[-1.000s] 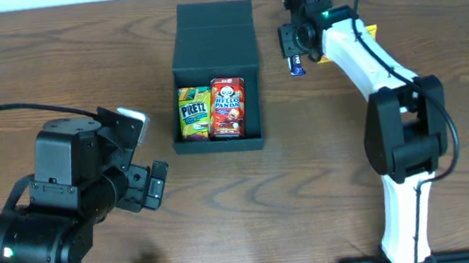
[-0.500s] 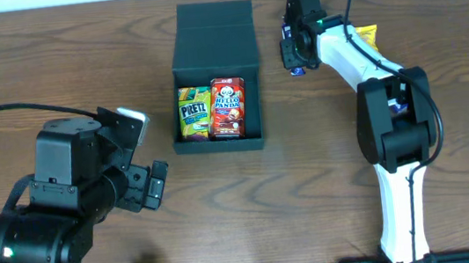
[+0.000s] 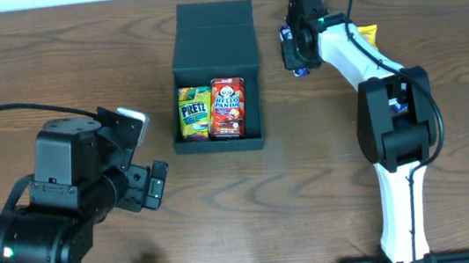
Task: Pack container
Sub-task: 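Move the right gripper to the Dairy Milk bar and grasp it, then carry the Dairy Milk bar into the black box and release it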
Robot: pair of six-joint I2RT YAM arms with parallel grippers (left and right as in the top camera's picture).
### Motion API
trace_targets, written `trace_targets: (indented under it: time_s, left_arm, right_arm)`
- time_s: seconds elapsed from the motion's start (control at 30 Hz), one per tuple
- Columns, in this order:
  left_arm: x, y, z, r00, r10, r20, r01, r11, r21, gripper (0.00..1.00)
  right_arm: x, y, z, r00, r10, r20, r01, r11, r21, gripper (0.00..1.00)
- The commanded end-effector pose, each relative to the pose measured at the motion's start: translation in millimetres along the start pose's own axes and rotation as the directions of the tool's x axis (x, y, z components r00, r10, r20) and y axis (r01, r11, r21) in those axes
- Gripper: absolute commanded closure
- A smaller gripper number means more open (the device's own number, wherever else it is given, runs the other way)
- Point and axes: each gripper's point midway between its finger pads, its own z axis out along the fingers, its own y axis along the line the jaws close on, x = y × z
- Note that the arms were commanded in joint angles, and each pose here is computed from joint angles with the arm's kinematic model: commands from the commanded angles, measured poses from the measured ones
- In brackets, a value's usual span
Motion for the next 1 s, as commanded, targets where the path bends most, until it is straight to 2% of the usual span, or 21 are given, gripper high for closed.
trace_targets:
  time_s: [0.0, 0.3, 0.53, 0.67, 0.77, 0.97]
  left_arm:
    - [1.2, -0.3, 0.2, 1.000, 0.008, -0.003, -0.008, 1.000, 0.007, 0.05]
    - [1.2, -0.3, 0.2, 1.000, 0.008, -0.003, -0.008, 1.000, 0.007, 0.05]
    - [1.2, -0.3, 0.2, 1.000, 0.008, -0.003, -0.008, 1.000, 0.007, 0.05]
    - [1.2, -0.3, 0.2, 1.000, 0.008, -0.003, -0.008, 1.000, 0.007, 0.05]
    - [1.2, -0.3, 0.2, 1.000, 0.008, -0.003, -0.008, 1.000, 0.007, 0.05]
    - [1.2, -0.3, 0.2, 1.000, 0.008, -0.003, -0.008, 1.000, 0.007, 0.05]
  right_arm:
    - [-14.5, 1.8, -20.1, 0.999, 0.033, 0.012, -0.032, 0.999, -0.014, 0.99]
    - [-36.6, 22.9, -115.7, 0.994, 0.101, 0.044, -0.100, 0.994, -0.036, 0.99]
    - [-21.4, 59.7, -175.2, 0.982, 0.181, 0.051, -0.176, 0.981, -0.077, 0.98]
    - [-3.0, 87.3, -177.6, 0.982, 0.190, 0.013, -0.189, 0.979, -0.070, 0.98]
    - [14.6, 101.1, -171.8, 0.971, 0.238, -0.001, -0.238, 0.971, -0.003, 0.98]
    - [42.5, 128.6, -161.9, 0.973, 0.232, -0.008, -0.231, 0.971, 0.066, 0.98]
